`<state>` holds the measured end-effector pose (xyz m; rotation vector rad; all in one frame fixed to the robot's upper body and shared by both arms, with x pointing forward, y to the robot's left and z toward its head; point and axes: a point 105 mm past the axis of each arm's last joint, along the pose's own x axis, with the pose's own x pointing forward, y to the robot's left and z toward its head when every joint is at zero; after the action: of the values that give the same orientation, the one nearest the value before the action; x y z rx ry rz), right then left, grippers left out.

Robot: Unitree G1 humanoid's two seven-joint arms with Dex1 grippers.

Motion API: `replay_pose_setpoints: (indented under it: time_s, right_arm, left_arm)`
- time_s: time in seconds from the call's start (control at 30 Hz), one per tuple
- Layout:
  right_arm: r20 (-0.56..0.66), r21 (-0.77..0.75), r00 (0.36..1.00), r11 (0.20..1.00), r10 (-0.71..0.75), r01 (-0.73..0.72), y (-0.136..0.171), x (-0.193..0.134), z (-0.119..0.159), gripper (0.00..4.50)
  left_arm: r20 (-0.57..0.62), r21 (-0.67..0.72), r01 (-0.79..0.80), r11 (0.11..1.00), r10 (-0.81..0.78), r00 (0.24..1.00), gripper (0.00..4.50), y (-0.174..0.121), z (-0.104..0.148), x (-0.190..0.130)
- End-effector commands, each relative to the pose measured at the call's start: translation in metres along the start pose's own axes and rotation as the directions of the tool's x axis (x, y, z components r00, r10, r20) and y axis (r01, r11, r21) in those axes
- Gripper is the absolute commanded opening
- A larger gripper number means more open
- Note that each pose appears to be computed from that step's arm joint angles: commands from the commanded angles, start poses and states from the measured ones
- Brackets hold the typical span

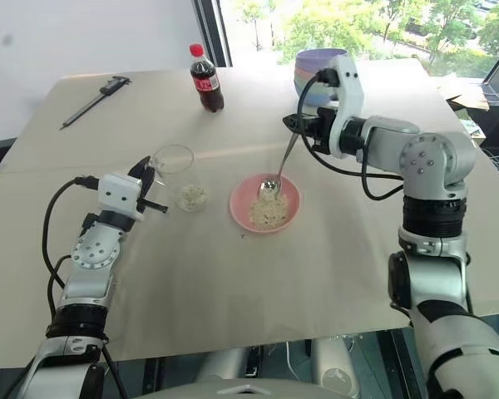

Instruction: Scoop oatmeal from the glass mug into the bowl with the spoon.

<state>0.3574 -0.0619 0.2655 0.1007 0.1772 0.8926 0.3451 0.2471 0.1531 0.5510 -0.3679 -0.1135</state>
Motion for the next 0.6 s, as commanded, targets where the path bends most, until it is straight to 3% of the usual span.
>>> replay_pose_setpoints:
  time_s: [0.03, 0.17, 0.3, 0.47, 0.6]
  right_arm:
    - [0.026, -0.295, 0.995, 0.952, 0.096, -0.084, 0.029, -0.002, 0.014, 0.00]
    - [-0.034, -0.517, 0.987, 0.842, 0.155, -0.151, 0.045, -0.006, 0.009, 0.00]
    - [-0.053, -0.551, 0.983, 0.815, 0.178, -0.177, 0.047, -0.008, 0.007, 0.00]
    - [0.070, -0.277, 0.989, 0.955, 0.133, -0.109, 0.029, -0.005, 0.027, 0.00]
    - [0.230, -0.008, 0.962, 0.989, 0.147, -0.149, 0.034, 0.004, 0.064, 0.00]
  left_arm:
    - [0.009, -0.001, -0.012, 1.000, 0.012, 1.000, 0.06, 0.002, 0.005, -0.003]
    - [0.006, -0.007, -0.009, 1.000, 0.009, 1.000, 0.06, 0.000, 0.006, -0.004]
    - [0.002, -0.015, -0.013, 1.000, 0.013, 1.000, 0.06, -0.001, 0.006, -0.005]
    - [-0.002, -0.041, -0.019, 0.999, 0.019, 1.000, 0.06, -0.007, 0.008, -0.007]
    - [-0.005, -0.055, -0.023, 0.998, 0.022, 1.000, 0.06, -0.010, 0.009, -0.009]
